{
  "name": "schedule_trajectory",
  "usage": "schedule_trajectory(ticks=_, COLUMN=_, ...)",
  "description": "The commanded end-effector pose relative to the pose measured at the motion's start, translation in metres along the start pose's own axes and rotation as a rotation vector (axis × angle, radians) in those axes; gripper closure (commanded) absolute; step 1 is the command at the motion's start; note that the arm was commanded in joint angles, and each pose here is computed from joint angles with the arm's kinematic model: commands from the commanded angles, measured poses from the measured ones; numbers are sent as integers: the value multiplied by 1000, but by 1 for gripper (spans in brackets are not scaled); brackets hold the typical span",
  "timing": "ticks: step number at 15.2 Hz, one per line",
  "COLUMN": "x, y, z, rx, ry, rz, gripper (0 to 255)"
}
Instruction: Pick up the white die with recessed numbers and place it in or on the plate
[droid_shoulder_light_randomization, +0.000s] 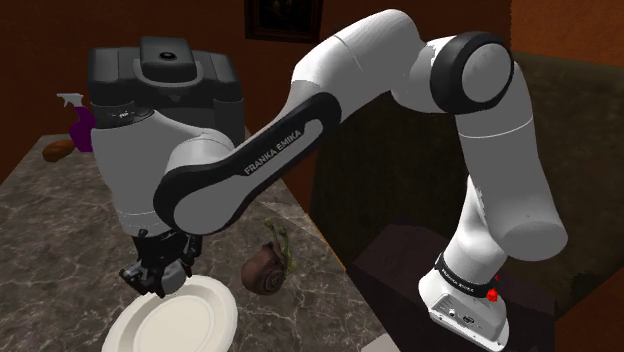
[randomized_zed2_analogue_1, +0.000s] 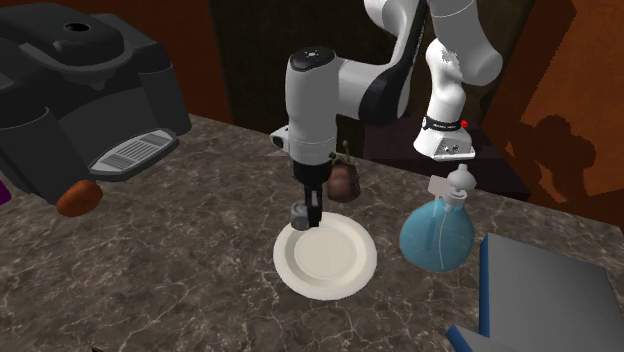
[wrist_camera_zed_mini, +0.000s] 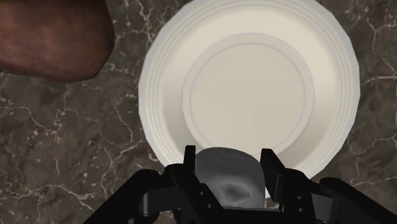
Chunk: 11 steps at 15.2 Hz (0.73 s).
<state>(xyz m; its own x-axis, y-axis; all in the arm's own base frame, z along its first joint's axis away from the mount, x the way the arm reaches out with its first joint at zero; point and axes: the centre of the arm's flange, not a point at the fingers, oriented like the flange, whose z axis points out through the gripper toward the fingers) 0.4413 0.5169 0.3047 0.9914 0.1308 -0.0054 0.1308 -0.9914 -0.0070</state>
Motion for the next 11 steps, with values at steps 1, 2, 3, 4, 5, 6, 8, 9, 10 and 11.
schedule_trajectory(ticks=1, x=-18, y=-20, z=0, rx=0, ry=0, rz=1, gripper=255)
schedule_trajectory(ticks=2, x=-27, y=-30, z=0, rx=0, ry=0, rz=1, gripper=255)
schedule_trajectory(ticks=3, x=-28, y=-32, z=0, rx=0, ry=0, rz=1, gripper=255)
schedule_trajectory(ticks=4, x=-28, y=-32, z=5, rx=0, ry=0, rz=1, gripper=255)
schedule_trajectory(ticks=5, x=-28, y=-32, z=11, rx=0, ry=0, rz=1, gripper=255)
schedule_trajectory(ticks=6, x=-28, y=-32, z=16, rx=0, ry=0, rz=1, gripper=255)
schedule_trajectory(ticks=8, x=-28, y=-32, z=27, rx=0, ry=0, rz=1, gripper=255)
schedule_trajectory(ticks=9, x=-28, y=-32, z=32, rx=0, ry=0, rz=1, gripper=255)
schedule_trajectory(ticks=10, x=-28, y=-32, z=37, rx=0, ry=0, rz=1, gripper=255)
schedule_trajectory(ticks=11, x=-28, y=-32, z=42, rx=0, ry=0, rz=1, gripper=255)
